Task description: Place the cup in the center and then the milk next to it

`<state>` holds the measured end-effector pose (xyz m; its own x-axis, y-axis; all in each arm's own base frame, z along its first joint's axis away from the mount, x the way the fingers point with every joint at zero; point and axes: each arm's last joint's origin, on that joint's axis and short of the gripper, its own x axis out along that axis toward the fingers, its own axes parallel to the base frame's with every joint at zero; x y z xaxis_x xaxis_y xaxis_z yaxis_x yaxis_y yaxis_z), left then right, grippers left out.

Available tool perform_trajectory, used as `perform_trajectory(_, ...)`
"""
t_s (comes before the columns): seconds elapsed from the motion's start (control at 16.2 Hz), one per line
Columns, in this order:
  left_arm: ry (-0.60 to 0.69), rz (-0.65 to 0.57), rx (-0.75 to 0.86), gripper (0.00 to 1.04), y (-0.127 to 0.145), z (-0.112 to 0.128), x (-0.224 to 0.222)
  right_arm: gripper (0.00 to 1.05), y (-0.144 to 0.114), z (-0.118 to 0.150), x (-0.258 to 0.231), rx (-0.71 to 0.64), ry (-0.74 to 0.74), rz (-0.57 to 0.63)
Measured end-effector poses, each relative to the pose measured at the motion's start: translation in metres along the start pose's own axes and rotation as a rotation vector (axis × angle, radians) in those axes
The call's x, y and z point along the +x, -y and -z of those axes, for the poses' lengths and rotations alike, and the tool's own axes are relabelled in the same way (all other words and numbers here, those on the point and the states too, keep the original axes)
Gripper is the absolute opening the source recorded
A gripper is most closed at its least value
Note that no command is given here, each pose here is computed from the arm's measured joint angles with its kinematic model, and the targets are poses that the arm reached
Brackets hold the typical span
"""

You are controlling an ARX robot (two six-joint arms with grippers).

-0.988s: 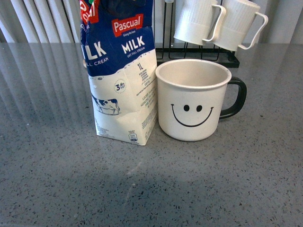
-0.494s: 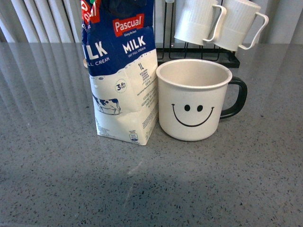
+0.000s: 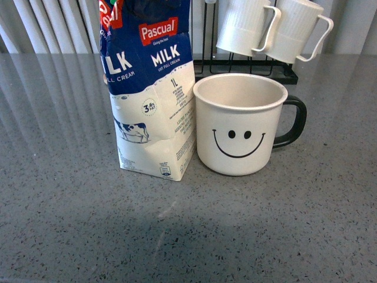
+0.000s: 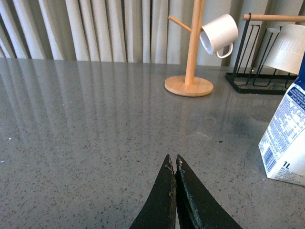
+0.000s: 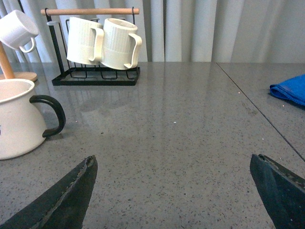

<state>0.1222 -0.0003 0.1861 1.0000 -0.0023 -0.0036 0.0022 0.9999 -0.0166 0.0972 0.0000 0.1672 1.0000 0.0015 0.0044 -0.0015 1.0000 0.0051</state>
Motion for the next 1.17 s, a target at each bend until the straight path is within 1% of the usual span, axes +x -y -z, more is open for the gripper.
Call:
perform_trajectory(0.43,0.003,-0.001,0.0,0.01,0.0,0.01,-0.009,0.98,0.0,0.0,0.0,0.0,0.0,0.0)
perform_trajectory(0.49,0.027,-0.001,0.0,0.01,0.0,0.014,-0.01,0.98,0.0,0.0,0.0,0.0,0.0,0.0)
perform_trajectory(0.56,0.007,-0.001,0.0,0.01,0.0,0.016,-0.011,0.98,0.0,0.0,0.0,0.0,0.0,0.0)
perform_trajectory(0.74,0.02,-0.001,0.0,0.01,0.0,0.015,-0.014,0.98,0.0,0.0,0.0,0.0,0.0,0.0)
perform_trajectory(0.8,0.01,-0.001,0.0,0.01,0.0,0.016,-0.015,0.98,0.0,0.0,0.0,0.0,0.0,0.0)
perform_trajectory(0.86,-0.031,-0.001,0.0,0.01,0.0,0.021,-0.02,0.98,0.0,0.0,0.0,0.0,0.0,0.0)
perform_trajectory(0.93,0.008,-0.001,0.0,0.01,0.0,0.018,-0.025,0.98,0.0,0.0,0.0,0.0,0.0,0.0)
perform_trajectory(1.17,0.005,-0.002,0.002,0.01,-0.001,0.019,-0.025,0.98,0.0,0.0,0.0,0.0,0.0,0.001)
